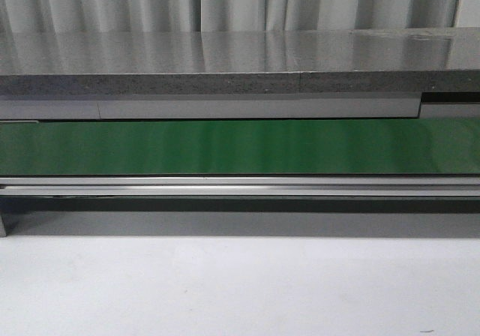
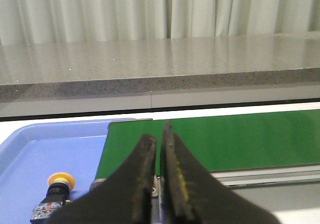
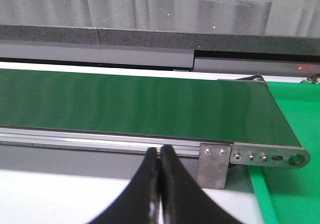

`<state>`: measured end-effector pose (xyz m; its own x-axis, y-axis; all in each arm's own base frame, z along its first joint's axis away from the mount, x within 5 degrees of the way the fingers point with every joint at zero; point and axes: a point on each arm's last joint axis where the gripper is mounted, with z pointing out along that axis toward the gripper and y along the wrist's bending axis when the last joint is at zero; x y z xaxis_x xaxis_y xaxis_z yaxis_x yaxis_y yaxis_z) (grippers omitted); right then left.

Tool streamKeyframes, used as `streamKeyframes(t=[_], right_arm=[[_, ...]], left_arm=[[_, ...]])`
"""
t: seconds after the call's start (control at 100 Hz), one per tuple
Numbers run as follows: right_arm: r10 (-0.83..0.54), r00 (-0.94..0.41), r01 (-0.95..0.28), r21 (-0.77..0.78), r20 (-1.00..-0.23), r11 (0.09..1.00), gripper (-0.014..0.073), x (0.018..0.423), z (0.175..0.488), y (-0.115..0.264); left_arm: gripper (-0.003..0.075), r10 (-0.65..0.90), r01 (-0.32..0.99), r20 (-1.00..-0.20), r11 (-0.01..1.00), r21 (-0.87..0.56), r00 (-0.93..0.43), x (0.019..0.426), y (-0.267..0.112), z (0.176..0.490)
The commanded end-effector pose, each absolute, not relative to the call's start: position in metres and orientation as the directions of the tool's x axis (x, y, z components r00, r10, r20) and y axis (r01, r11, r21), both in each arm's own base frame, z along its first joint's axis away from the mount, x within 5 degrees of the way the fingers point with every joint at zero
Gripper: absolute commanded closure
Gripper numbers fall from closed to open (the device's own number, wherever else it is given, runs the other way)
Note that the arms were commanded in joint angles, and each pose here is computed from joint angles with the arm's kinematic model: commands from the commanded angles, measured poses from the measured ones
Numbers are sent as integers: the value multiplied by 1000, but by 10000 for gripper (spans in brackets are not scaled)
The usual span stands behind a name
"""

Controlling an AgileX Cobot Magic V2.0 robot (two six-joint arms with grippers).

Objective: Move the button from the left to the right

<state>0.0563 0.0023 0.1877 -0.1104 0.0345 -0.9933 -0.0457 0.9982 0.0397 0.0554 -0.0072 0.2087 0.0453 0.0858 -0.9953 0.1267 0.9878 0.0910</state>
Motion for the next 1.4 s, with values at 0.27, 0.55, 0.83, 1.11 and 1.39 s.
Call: streamKeyframes(t=[0.27, 0.55, 0.83, 1.11, 1.39], right_arm=[[39, -13, -58, 39, -999, 998, 664, 56, 196, 3], [39, -13, -58, 39, -999, 998, 664, 56, 196, 3], [39, -13, -58, 39, -999, 998, 664, 56, 196, 3], [39, -13, -58, 39, -999, 998, 664, 56, 196, 3], [39, -13, -58, 39, -999, 998, 664, 56, 196, 3]], left_arm=[[715, 63, 131, -992, 988, 78, 114, 54, -8, 204], [715, 48, 131, -991, 989, 64, 122, 52, -7, 214], [715, 6, 143, -998, 990, 14, 58, 53, -8, 253], [715, 42, 169, -953, 986, -10, -301, 70, -13, 299], [715, 69, 178, -852, 984, -29, -519, 104, -19, 321]])
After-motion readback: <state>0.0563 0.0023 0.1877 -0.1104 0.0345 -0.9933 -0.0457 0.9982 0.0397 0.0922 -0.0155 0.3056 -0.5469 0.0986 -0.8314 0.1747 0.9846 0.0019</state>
